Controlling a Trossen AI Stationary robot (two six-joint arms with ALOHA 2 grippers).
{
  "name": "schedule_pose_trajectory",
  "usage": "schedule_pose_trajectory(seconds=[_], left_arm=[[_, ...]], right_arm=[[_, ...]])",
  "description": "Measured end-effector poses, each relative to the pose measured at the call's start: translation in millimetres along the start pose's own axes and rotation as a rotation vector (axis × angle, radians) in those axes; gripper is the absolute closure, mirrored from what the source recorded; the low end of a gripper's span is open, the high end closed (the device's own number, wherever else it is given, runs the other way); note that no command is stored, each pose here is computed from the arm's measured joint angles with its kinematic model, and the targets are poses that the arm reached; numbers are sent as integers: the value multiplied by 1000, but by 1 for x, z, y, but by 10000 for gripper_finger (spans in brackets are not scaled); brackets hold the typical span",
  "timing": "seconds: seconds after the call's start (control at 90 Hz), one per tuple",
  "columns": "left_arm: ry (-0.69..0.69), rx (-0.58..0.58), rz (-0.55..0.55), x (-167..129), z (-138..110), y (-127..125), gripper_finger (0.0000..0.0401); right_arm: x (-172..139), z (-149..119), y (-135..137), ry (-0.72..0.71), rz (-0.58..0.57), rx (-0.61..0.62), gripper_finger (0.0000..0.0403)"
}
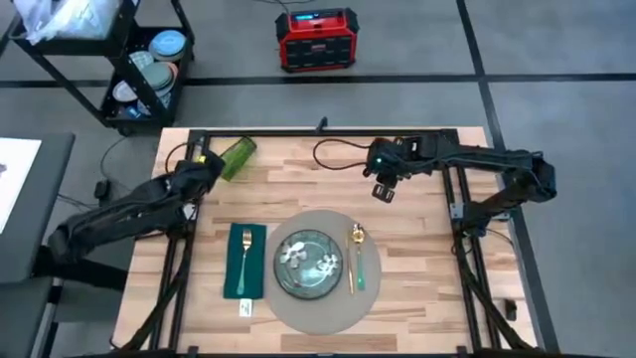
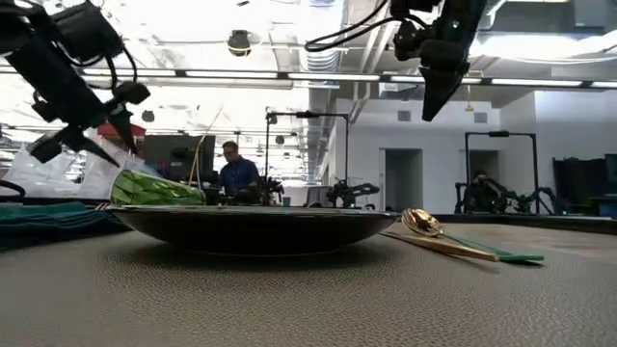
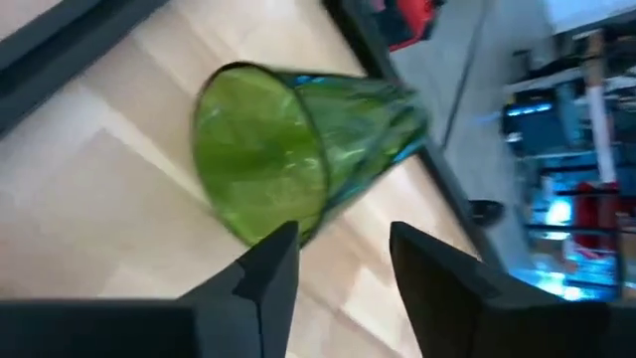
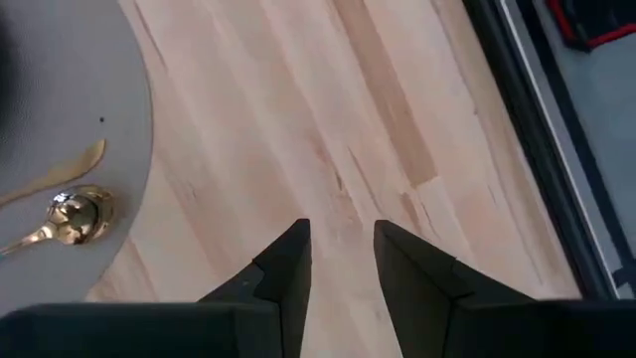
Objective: Set table place
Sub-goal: Put the green cup to the top right of the gray tablemat
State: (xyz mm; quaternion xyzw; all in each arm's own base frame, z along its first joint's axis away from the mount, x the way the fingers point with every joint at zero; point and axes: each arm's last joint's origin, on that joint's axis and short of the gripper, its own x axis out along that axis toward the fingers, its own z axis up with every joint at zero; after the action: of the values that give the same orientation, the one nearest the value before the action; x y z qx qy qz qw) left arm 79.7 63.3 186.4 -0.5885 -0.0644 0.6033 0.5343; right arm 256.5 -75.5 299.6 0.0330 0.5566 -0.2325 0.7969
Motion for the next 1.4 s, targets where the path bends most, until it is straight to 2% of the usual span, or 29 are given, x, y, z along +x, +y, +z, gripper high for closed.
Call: schedule_pose_trajectory(seconds=[0.356, 0.444, 0.633, 0.778, 0.889, 0.944, 1.067, 1.167, 1.322, 1.4], left_arm=[[-75, -34, 41, 20, -4, -5, 251], [-60, -91, -9, 34, -11, 4, 251], [-38, -235, -210, 58, -23, 25, 254], [-47, -269, -267, 59, -23, 29, 293], [-97, -243, -268, 58, -21, 27, 364], [-122, -243, -284, 56, -19, 21, 388], [-125, -173, -280, 50, -17, 7, 399], [-48, -70, -295, 38, -14, -19, 400], [35, 119, -239, 10, -5, -57, 400], [137, 195, -208, -2, -2, -72, 401]], right_arm=[[1, 0, -2, 5, 8, -6, 300], [1, -1, -1, 11, 37, -7, 300], [0, -1, 0, 12, 47, -5, 300], [0, -1, 0, 11, 47, 9, 300], [0, -1, 0, 12, 47, 42, 302], [0, -1, 0, 13, 46, 51, 303], [0, -1, 0, 17, 45, 51, 310], [-3, -4, -1, 23, 44, 43, 321], [-14, -12, -5, 30, 41, 16, 338], [-22, -18, -8, 24, 40, 17, 342]])
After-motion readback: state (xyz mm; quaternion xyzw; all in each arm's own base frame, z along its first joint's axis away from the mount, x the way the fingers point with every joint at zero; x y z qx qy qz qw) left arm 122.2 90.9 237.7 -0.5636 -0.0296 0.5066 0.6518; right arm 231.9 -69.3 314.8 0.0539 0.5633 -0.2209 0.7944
